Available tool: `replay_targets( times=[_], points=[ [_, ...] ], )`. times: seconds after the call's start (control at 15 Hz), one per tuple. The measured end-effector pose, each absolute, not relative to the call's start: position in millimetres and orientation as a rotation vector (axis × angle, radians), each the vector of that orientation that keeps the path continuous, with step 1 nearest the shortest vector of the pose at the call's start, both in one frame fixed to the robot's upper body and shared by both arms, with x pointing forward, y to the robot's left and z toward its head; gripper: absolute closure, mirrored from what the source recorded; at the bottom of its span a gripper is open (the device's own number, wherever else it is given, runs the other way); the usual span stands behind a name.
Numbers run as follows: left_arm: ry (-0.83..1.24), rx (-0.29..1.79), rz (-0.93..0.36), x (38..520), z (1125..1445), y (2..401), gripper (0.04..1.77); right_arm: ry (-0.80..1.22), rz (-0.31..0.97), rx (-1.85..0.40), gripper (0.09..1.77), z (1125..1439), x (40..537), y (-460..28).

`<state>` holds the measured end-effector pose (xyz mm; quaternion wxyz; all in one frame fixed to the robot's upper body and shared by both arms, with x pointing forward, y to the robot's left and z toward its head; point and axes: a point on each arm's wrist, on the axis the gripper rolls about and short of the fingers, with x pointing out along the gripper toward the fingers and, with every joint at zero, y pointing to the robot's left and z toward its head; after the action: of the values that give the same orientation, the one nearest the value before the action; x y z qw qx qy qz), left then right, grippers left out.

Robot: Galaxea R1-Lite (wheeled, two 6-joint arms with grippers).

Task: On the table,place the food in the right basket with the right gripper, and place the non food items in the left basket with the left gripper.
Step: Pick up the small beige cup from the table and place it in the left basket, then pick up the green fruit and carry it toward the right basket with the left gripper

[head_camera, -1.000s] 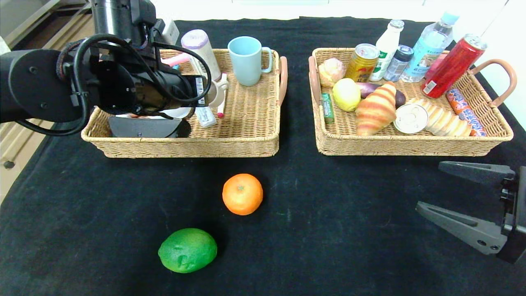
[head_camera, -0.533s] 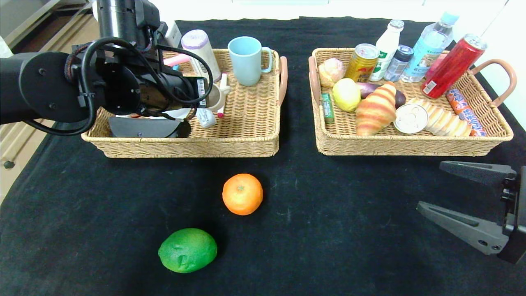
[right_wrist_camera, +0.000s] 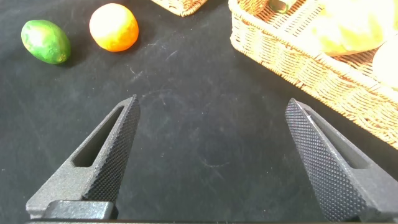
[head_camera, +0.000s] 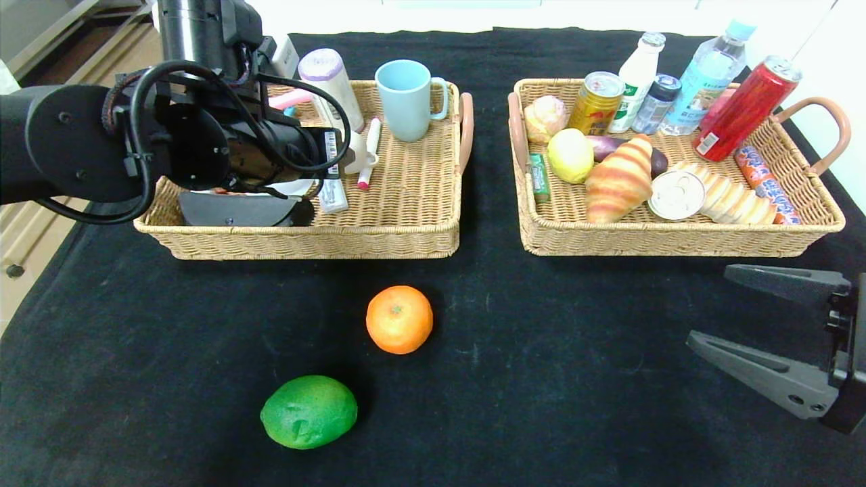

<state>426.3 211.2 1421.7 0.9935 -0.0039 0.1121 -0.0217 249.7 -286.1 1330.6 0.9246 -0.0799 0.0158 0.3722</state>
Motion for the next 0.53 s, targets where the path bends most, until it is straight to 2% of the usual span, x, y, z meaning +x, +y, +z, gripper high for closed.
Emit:
replay_targets(
  times=[0.2, 0.53],
  points=[
    [0.233, -0.004, -0.064, 411.3, 1424.2, 209.3, 0.42, 0.032, 0.764, -0.165, 0.15, 1330.6, 249.7, -286.2],
    [0.345, 0.044, -0.133, 360.7, 1422.7, 208.4, 0.27, 0.034, 0.764, -0.165, 0.15, 1330.2, 249.8, -286.1]
  ],
)
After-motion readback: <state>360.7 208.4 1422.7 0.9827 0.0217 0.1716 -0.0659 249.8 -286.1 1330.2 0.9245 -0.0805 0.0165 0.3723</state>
